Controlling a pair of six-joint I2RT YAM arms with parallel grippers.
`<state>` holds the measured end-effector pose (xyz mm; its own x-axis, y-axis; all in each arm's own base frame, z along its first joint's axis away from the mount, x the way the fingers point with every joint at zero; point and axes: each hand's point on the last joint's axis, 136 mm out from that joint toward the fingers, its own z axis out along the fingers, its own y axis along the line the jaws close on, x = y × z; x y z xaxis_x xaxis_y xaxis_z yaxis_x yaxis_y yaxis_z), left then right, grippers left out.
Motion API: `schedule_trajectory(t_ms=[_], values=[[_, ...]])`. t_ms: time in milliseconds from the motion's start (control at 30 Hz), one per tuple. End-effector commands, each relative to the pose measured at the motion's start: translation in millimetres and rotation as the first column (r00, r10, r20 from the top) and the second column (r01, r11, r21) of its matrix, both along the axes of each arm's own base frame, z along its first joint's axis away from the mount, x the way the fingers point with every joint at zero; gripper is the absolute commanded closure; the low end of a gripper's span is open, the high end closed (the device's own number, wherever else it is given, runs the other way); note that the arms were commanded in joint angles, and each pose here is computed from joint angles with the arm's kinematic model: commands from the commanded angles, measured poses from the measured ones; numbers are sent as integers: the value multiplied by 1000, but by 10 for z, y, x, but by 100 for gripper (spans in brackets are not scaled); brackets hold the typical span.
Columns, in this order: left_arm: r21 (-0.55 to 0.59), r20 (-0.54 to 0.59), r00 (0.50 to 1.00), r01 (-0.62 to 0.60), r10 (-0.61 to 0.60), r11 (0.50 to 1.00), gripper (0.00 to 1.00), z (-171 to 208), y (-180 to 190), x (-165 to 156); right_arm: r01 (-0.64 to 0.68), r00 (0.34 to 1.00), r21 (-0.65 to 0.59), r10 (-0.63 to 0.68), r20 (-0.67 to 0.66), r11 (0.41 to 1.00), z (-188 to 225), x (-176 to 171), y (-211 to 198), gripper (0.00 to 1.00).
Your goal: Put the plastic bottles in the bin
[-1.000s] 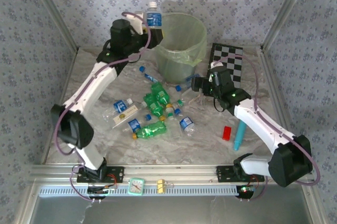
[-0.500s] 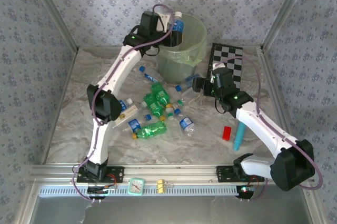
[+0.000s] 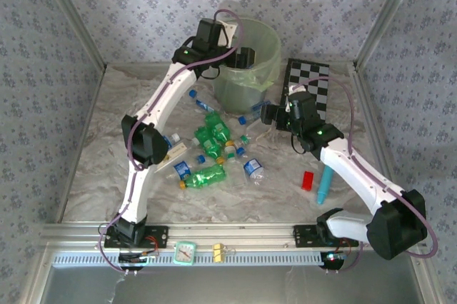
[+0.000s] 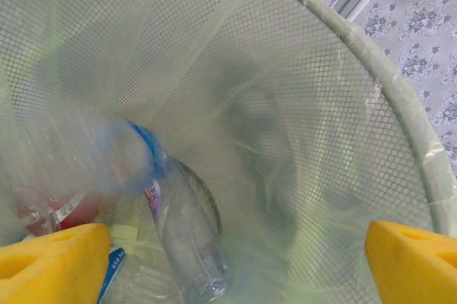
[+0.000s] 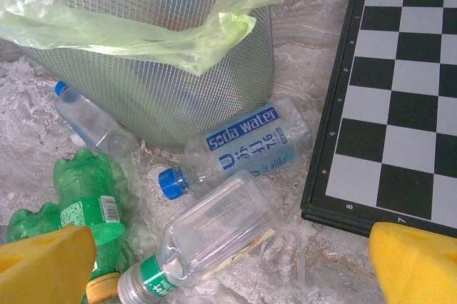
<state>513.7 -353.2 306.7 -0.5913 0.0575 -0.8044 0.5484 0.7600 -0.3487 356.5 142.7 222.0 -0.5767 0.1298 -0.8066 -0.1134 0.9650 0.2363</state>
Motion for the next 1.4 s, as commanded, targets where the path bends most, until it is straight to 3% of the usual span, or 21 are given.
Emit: schedule_trajectory(t_ms=[0,300,600,800,1033,1200,1367], values=[[-19,67,998,-10,11,1000,5,364,52,-77,28,1000,14,-28,-8,999,-32,0,-39,0],[-127,225,974,2,27,992,1,1071,179,-407,69,992,102,-57,-117,992,-353,64,80,0],[-204,402,876,-198,267,959,0,1170,904,-783,152,962,144,-113,-248,978,-783,143,238,0],[-179,367,844,-349,392,920,0,762,1389,-934,207,940,111,-167,-298,972,-1032,193,303,0],[-107,192,843,-491,503,864,0,-162,1755,-1119,281,903,41,-249,-349,959,-1282,281,286,0],[-92,53,799,-593,599,800,0,-785,2003,-1355,286,895,49,-249,-370,957,-1391,383,382,0],[-84,-27,762,-647,647,758,0,-1106,2121,-1486,267,892,33,-234,-387,963,-1482,489,504,0]])
